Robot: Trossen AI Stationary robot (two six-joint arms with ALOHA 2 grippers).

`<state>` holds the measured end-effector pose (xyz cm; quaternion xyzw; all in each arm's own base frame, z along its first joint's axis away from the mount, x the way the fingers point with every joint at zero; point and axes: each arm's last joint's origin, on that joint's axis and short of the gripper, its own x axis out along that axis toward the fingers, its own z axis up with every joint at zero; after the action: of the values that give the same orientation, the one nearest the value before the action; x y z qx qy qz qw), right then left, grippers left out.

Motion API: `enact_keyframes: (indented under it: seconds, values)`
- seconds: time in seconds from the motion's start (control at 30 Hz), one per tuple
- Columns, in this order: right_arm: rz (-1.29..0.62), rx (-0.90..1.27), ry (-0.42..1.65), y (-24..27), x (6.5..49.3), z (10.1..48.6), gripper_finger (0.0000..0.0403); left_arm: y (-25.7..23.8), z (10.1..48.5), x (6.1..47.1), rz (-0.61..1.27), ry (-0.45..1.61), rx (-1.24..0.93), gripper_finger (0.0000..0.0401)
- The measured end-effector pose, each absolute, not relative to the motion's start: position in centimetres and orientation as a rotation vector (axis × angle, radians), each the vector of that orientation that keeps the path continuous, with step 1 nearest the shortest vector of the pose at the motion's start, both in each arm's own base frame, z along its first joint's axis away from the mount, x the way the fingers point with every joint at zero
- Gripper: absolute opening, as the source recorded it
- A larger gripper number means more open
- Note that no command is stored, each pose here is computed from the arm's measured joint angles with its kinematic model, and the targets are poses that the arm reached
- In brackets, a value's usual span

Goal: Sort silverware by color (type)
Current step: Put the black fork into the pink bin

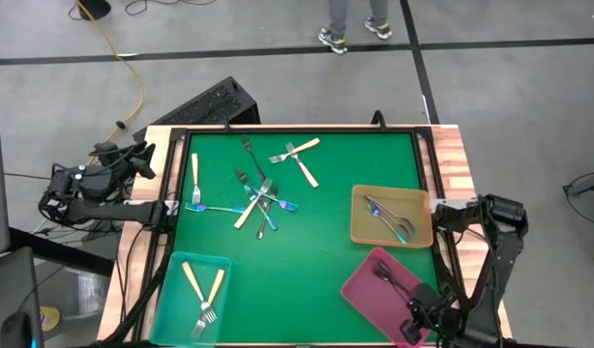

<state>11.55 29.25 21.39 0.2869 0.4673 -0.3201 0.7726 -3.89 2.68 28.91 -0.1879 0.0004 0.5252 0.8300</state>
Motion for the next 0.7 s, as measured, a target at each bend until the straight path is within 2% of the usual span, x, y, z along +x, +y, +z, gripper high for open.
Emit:
enact_keyframes:
  seconds: [0.2, 0.7]
  values:
    - [-0.620, 0.578, 0.951, 29.4, 12.0, 21.5, 0.0026, 2.7, 28.9, -3.9, 1.115, 0.000, -0.399, 0.0158]
    - [-0.538, 0.543, 0.967, 29.8, 12.5, 21.5, 0.0025, 2.7, 28.9, -3.9, 1.115, 0.000, -0.399, 0.0158]
